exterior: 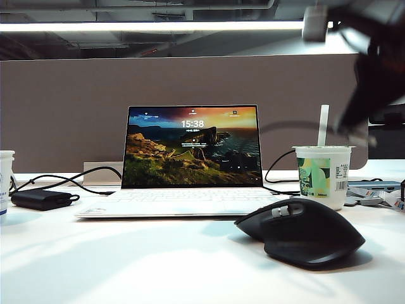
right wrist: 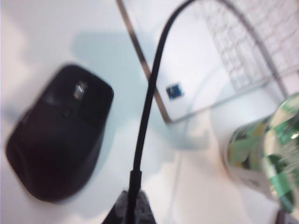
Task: Pick up the black phone, pick up the charger plug, insert the charger plug into the phone's charging port, and finally place the connected phone back on the desk.
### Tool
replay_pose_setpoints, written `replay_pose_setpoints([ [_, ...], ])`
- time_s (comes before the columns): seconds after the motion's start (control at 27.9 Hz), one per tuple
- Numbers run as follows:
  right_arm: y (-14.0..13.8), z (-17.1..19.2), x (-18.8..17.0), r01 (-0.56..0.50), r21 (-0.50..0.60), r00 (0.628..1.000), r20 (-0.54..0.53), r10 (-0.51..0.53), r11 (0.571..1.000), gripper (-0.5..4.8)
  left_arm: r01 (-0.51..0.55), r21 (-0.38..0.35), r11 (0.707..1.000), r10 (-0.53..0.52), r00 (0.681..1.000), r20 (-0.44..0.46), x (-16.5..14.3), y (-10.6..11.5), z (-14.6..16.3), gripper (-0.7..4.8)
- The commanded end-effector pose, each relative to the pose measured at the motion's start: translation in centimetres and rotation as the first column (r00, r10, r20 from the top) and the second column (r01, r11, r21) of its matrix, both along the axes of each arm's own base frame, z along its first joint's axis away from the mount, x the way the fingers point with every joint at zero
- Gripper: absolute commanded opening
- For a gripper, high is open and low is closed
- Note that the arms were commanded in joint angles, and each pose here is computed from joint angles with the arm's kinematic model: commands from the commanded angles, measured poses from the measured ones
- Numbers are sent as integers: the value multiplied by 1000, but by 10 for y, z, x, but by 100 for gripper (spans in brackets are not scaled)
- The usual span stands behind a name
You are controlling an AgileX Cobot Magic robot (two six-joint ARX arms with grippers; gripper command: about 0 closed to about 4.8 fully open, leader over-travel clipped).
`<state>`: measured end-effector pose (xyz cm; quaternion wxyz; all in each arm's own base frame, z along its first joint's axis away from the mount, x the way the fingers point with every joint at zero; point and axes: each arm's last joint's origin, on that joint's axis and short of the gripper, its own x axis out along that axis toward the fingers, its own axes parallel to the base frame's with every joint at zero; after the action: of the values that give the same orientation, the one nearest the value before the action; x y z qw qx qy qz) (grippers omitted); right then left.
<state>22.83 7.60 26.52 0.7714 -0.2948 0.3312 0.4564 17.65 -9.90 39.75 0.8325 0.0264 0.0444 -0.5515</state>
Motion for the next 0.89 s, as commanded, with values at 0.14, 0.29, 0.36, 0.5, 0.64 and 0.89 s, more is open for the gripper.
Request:
replay_pose_setpoints([
  [0.14, 0, 54, -18, -33, 277, 996, 90, 8, 960, -4, 12, -23, 1000, -11, 999, 45, -2, 1, 7, -7],
  [0.29, 3, 85, -22, -96, 491, 987, 160, 18, 866, -4, 15, -21, 1000, -14, 999, 49, -2, 1, 7, -6],
  [0.36, 5, 97, -20, -134, 584, 982, 185, 29, 801, -4, 33, -23, 999, -32, 998, 49, -3, 1, 7, -7],
  [0.5, 7, 115, -16, -181, 678, 971, 239, 18, 713, -4, 60, -25, 998, -59, 997, 47, -3, 0, 7, -7],
  [0.64, 5, 102, -14, -18, 638, 989, 125, -80, 770, -4, 60, -25, 998, -59, 997, 47, -3, 0, 7, -7],
  [0.89, 8, 59, -8, 134, 418, 991, -79, -111, 898, 138, 60, -25, 998, -59, 997, 47, -3, 0, 7, -6],
])
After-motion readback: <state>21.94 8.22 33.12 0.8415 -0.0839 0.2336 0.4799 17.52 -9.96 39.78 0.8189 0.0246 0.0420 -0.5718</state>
